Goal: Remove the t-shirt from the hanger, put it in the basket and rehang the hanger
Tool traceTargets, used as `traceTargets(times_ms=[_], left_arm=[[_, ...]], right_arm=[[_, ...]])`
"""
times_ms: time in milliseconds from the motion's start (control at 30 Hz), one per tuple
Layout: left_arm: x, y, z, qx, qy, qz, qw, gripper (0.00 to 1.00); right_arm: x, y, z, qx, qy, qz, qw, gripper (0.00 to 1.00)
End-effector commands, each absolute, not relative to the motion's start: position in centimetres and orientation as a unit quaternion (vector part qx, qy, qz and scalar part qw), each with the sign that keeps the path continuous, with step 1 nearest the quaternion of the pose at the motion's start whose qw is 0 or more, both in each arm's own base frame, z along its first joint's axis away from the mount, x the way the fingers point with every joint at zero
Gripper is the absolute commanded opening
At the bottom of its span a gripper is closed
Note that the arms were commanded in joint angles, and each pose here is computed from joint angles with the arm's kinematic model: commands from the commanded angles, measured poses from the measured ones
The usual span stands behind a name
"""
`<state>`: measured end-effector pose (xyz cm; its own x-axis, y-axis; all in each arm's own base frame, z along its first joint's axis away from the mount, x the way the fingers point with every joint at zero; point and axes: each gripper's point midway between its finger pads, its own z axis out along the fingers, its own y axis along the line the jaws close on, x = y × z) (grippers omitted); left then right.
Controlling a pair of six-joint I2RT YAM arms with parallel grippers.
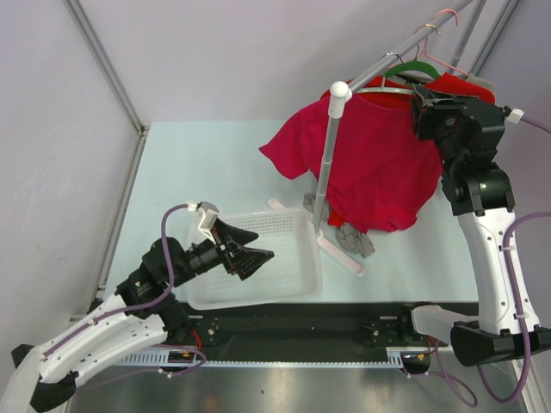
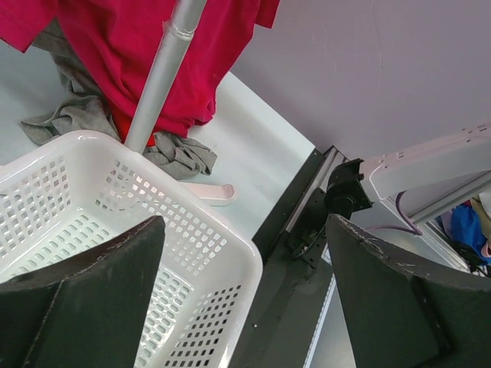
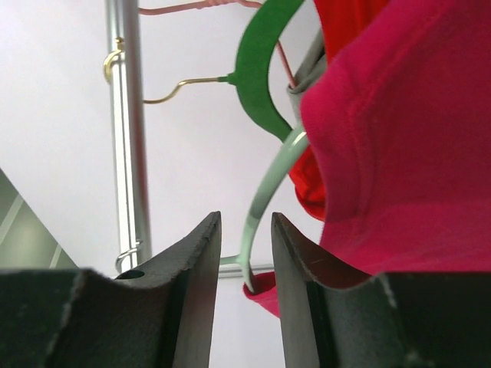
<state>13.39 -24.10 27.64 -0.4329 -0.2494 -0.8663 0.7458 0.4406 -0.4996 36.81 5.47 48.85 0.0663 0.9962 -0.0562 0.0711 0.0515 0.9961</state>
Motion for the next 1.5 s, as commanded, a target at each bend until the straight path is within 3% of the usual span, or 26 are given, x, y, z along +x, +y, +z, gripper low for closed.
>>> traceTargets(times_ms=[0,267,433,633,867,1167,1467], left_arm=[[13.6,-24.6,29.5,0.178,0.667,-0.511,0.512,0.90],[13.1,-25.7,28.5,0.193,0.684,-0.513,0.481,0.90],[13.1,-25.3,28.6,0.169,0.687,-0.520,0.479,0.91],[13.4,-24.9,29.3,0.161,0.686,-0.513,0.490,0.91],[14.4,-24.9,30.8,0.172,0.685,-0.489,0.513,0.92],[14.6,-24.6,31.7,0.169,0.683,-0.482,0.522,0.92],[14.6,-23.8,32.7,0.165,0.678,-0.475,0.536,0.92]], right_arm=[[36.9,4.4,51.2,0.520,0.484,0.452,0.540,0.39],[39.1,4.6,49.8,0.528,0.498,0.449,0.521,0.40],[39.9,4.6,48.9,0.536,0.500,0.444,0.516,0.33],[40.5,5.5,49.2,0.528,0.500,0.454,0.515,0.17],[40.3,6.5,51.2,0.519,0.483,0.475,0.522,0.09],[40.0,8.5,54.2,0.494,0.472,0.498,0.534,0.00],[39.8,10.9,56.9,0.471,0.468,0.509,0.548,0.00]])
